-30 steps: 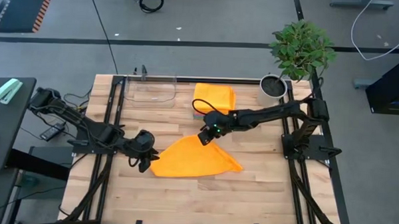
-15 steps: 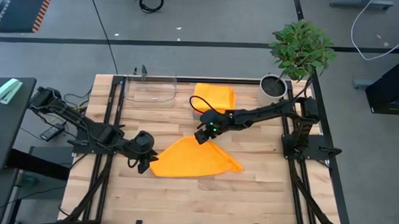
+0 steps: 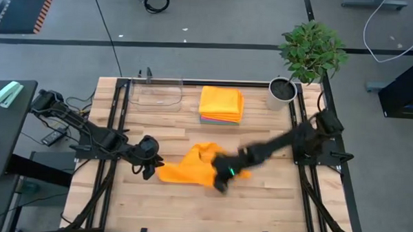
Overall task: Fold microfiber towels
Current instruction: Fold the orange towel
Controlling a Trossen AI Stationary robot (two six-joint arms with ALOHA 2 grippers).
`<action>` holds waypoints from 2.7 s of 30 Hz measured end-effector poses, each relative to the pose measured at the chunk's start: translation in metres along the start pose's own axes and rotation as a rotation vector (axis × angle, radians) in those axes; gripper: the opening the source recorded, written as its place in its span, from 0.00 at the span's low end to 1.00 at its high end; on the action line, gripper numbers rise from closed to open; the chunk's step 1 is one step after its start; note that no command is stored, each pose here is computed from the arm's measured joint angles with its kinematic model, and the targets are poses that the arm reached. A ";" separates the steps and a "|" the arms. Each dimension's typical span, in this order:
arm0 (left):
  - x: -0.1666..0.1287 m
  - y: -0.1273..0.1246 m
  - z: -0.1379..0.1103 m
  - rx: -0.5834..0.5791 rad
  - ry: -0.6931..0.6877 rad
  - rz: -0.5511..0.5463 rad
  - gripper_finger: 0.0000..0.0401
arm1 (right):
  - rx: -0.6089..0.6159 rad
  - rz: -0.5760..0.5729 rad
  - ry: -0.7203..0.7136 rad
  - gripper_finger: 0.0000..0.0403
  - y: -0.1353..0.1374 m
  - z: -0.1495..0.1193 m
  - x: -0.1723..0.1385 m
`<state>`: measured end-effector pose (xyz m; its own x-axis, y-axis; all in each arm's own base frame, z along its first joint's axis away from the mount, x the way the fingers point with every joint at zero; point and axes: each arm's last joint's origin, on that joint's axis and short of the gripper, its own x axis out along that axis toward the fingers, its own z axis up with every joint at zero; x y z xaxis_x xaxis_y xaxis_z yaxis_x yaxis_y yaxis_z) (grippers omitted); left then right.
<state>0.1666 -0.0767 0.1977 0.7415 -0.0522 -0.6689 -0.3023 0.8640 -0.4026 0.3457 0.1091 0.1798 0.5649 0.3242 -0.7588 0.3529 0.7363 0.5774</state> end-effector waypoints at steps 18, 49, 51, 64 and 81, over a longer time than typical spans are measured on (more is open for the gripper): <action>0.035 -0.034 -0.002 0.016 -0.046 -0.220 0.31 | 0.253 -0.165 0.154 0.11 0.043 -0.166 0.004; 0.161 0.009 0.103 0.605 0.140 0.151 0.47 | 0.841 -0.268 -0.414 0.25 -0.112 -0.137 -0.094; 0.165 0.012 0.100 0.634 0.157 0.162 0.48 | 0.848 -0.277 -0.419 0.25 -0.114 -0.136 -0.094; 0.186 0.020 0.093 0.643 0.139 0.238 0.43 | 0.962 -0.343 -0.444 0.25 -0.121 -0.135 -0.086; 0.191 0.019 0.094 0.494 0.083 0.228 0.28 | 0.913 -0.348 -0.409 0.25 -0.126 -0.127 -0.078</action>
<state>0.3589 -0.0232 0.1205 0.6340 0.1421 -0.7602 -0.1184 0.9892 0.0861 0.1626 0.0667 0.1284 0.4727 -0.1688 -0.8649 0.8745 -0.0308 0.4840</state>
